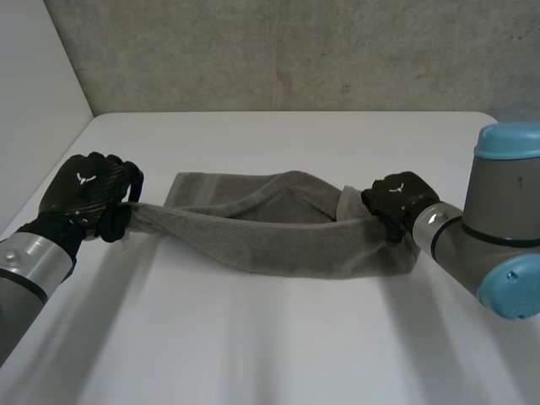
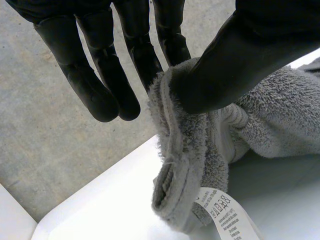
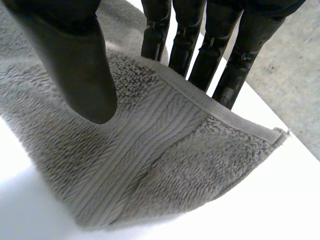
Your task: Fold the towel.
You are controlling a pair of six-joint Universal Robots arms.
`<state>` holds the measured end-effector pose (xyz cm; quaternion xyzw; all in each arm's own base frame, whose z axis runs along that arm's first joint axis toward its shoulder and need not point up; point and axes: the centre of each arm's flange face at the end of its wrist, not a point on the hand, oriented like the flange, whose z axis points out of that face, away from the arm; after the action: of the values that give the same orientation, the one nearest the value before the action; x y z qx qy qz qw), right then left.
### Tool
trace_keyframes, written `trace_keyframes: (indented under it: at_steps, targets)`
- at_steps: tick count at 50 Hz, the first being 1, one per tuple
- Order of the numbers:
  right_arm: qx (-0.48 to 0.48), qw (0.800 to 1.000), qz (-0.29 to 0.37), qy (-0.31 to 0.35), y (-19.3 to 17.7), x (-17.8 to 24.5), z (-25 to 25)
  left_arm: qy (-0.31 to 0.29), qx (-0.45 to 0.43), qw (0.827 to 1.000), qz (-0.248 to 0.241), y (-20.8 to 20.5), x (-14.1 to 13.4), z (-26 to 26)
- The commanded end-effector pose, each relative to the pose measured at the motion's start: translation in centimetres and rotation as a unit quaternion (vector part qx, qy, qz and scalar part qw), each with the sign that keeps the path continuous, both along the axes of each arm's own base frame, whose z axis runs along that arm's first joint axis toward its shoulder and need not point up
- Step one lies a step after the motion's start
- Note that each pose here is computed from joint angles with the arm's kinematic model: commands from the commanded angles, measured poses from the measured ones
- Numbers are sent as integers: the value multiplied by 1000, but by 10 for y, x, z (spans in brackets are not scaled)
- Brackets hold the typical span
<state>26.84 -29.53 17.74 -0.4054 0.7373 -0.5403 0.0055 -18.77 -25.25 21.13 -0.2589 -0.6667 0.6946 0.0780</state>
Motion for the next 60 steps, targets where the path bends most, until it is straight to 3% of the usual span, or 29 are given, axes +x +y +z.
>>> trace_keyframes:
  at_steps: [1, 6, 11, 16, 21, 28, 30, 33, 38, 44, 47, 49, 50, 52, 53, 54, 55, 57, 60]
  targets:
    - [4, 1000, -2, 3, 1, -1, -4, 0, -1, 1000, 0, 0, 0, 1]
    - [-26, 1000, -5, -10, 0, -2, 17, 0, -6, 1000, 4, -1, 2, 3]
    - [-113, 992, -9, -53, 10, -8, 83, 8, -32, 999, 9, -2, 4, 19]
    - [-203, 974, -14, -100, 26, -16, 157, 49, -91, 994, 23, -8, 13, 62]
    - [-192, 977, -10, -89, 40, -23, 178, 92, -118, 988, 26, -17, 19, 94]
    - [-151, 988, -7, -31, 37, -34, 170, 101, -121, 987, 28, -27, 20, 112]
    - [-124, 992, 4, 18, 28, -32, 147, 97, -88, 991, 31, -45, 20, 98]
    - [-112, 993, 11, 39, 22, -30, 135, 90, -70, 993, 31, -54, 18, 88]
    - [-89, 993, 28, 71, -3, -19, 100, 27, -14, 1000, 7, -86, -6, 47]
    - [-128, 989, 42, 59, -30, 5, 89, -29, -26, 999, -2, -113, -29, 30]
    - [-212, 976, 36, 30, -51, 20, 104, -47, -65, 997, 21, -135, -33, 39]
    - [-333, 942, 16, -17, -71, 28, 134, -26, -125, 991, 47, -152, -34, 65]
    - [-334, 942, 16, -17, -71, 28, 134, -26, -125, 991, 47, -152, -34, 65]
    - [-436, 898, -9, -63, -78, 30, 163, 45, -203, 977, 52, -158, -40, 96]
    - [-436, 898, -9, -63, -78, 30, 163, 46, -204, 977, 52, -158, -40, 97]
    - [-468, 880, -15, -84, -74, 30, 177, 91, -236, 966, 49, -156, -39, 115]
    - [-468, 880, -15, -84, -74, 30, 177, 92, -236, 966, 49, -156, -39, 115]
    - [-494, 862, -16, -109, -57, 27, 202, 174, -269, 947, 29, -146, -32, 147]
    - [-485, 868, -15, -111, -53, 25, 199, 207, -246, 947, 19, -142, -25, 148]
